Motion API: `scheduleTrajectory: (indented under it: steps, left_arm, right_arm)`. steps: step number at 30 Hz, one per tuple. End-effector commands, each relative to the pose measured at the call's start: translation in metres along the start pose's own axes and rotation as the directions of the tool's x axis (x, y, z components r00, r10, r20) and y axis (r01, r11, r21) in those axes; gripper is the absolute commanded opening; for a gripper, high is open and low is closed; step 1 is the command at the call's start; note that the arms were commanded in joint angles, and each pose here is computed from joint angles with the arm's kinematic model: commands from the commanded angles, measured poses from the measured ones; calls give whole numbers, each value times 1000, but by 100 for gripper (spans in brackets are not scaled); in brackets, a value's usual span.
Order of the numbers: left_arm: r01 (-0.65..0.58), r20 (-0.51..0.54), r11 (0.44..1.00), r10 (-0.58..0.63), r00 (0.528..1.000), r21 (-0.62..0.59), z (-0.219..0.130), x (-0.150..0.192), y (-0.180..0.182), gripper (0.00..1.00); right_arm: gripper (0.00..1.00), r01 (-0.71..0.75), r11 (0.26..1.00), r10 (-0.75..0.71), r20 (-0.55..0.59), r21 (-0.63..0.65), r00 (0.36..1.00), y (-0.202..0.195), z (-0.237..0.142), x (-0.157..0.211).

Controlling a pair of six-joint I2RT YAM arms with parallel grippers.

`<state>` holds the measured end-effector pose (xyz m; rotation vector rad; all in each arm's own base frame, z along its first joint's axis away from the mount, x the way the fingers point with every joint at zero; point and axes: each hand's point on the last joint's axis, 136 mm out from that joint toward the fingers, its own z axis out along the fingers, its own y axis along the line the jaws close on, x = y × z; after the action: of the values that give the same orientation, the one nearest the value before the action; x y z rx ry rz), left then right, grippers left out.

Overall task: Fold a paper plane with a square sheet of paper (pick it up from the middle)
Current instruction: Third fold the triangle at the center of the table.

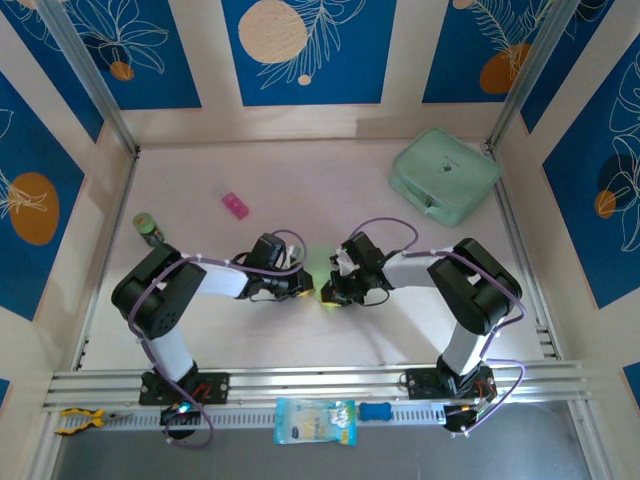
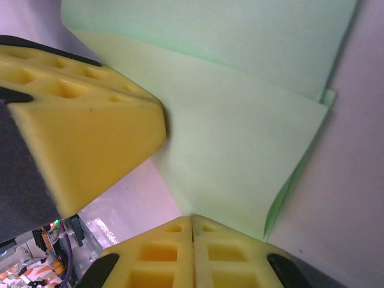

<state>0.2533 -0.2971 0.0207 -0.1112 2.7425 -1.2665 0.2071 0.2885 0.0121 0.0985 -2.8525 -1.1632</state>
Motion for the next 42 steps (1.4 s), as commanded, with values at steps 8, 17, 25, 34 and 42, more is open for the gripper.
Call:
scheduleTrajectory:
  steps: [8,17,25,34,42]
  left_arm:
    - [-42,-2,999,42,999,-17,-6,5,-19,0]
    - [2,-13,997,-2,1000,-71,9,8,-1,0]
    - [46,27,990,-42,999,-130,3,-7,24,0]
    - [84,56,990,-78,995,-115,-8,-29,35,0]
    - [120,83,983,-109,991,-139,-23,-40,52,0]
  right_arm:
    - [5,-118,987,124,-47,108,991,-37,4,24]
    - [4,-130,984,137,-46,121,990,-42,5,26]
    - [1,-145,979,155,-60,146,986,-51,7,33]
    - [1,-150,977,160,-60,149,985,-52,7,34]
    - [1,-148,978,159,-63,145,985,-52,7,34]
